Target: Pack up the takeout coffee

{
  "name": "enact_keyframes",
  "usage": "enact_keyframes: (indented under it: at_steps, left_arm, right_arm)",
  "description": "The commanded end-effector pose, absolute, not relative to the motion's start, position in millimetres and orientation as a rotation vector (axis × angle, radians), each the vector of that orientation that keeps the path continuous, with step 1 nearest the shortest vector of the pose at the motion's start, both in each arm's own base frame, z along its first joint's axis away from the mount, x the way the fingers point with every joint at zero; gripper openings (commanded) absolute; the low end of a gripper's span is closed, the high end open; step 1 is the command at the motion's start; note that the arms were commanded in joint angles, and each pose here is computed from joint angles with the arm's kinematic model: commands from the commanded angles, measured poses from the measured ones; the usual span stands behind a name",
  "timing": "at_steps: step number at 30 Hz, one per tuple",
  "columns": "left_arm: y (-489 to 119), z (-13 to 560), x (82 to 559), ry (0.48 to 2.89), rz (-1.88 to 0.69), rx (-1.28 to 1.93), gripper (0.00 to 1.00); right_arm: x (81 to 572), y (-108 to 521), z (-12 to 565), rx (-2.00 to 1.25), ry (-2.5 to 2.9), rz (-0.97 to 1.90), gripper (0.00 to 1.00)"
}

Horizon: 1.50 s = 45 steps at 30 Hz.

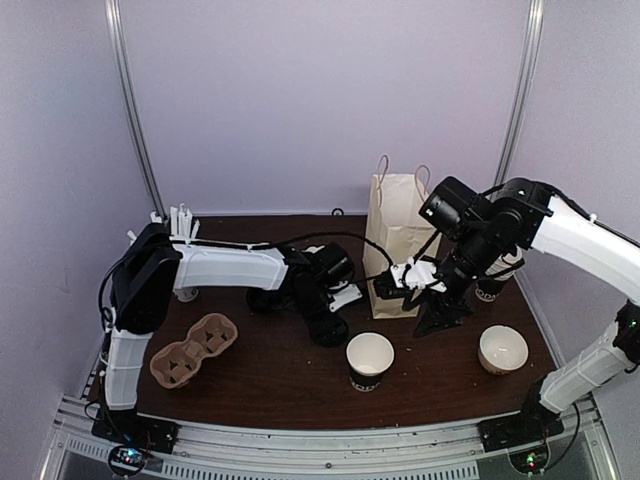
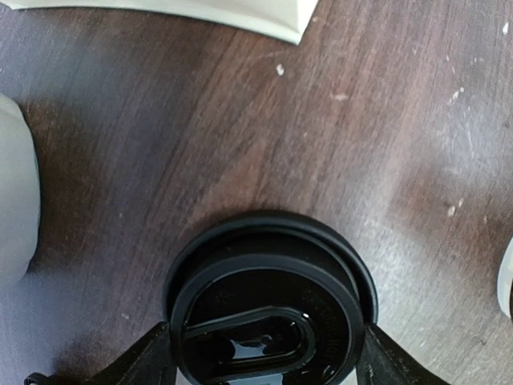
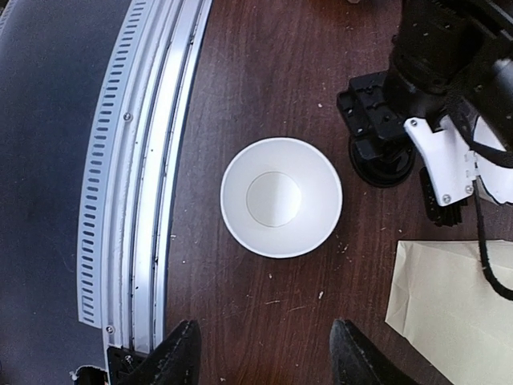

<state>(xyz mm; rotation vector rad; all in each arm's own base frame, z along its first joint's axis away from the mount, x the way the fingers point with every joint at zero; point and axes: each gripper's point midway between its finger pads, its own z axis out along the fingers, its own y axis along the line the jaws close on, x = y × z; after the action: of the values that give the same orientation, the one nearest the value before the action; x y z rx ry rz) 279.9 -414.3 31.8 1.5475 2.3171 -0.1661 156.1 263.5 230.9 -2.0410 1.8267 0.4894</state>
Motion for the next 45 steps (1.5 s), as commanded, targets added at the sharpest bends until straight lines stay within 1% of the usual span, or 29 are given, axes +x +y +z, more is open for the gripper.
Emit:
enact_keyframes:
  at_steps: [1,9,15,19,24,29,37,41,45]
  left_arm:
    - [-413,76,284,2.249,-0.162,1.516,0.77]
    - [-385,120,280,2.242,-0.185,1.458,0.77]
    - [-358,160,286,2.238,-0.213,1.378,0.77]
    - [-351,188,291,2.214,-0.263,1.31,0.77]
    - [-346,215,290,2.176,-0.337,1.273,0.77]
    - [-339,233,294,2.152,-0.357,1.242,0.77]
    - [-329,246,294,2.129,-0.355,1.217,0.77]
    - [-324,252,294,2.115,-0.356,1.209,0.77]
    - [-317,259,295,2.102,-0.338,1.206,0.77]
  right_arm:
    - [148,266,217,-2.116,1.783,0.447,0.58]
    - [132,286,194,-2.253,1.708,0.434,0.58]
    - [121,302,170,-2.364,1.649,0.425,0.58]
    - [119,306,149,-2.415,1.609,0.33,0.57]
    - [120,309,133,-2.42,1.62,0.298,0.54]
    - [124,313,126,-2.42,1.613,0.251,0.45]
    - [131,315,110,-2.439,1.614,0.179,0.35]
    - [133,320,107,-2.441,1.6,0.156,0.21]
    - [129,331,105,-2.472,1.56,0.135,0.02]
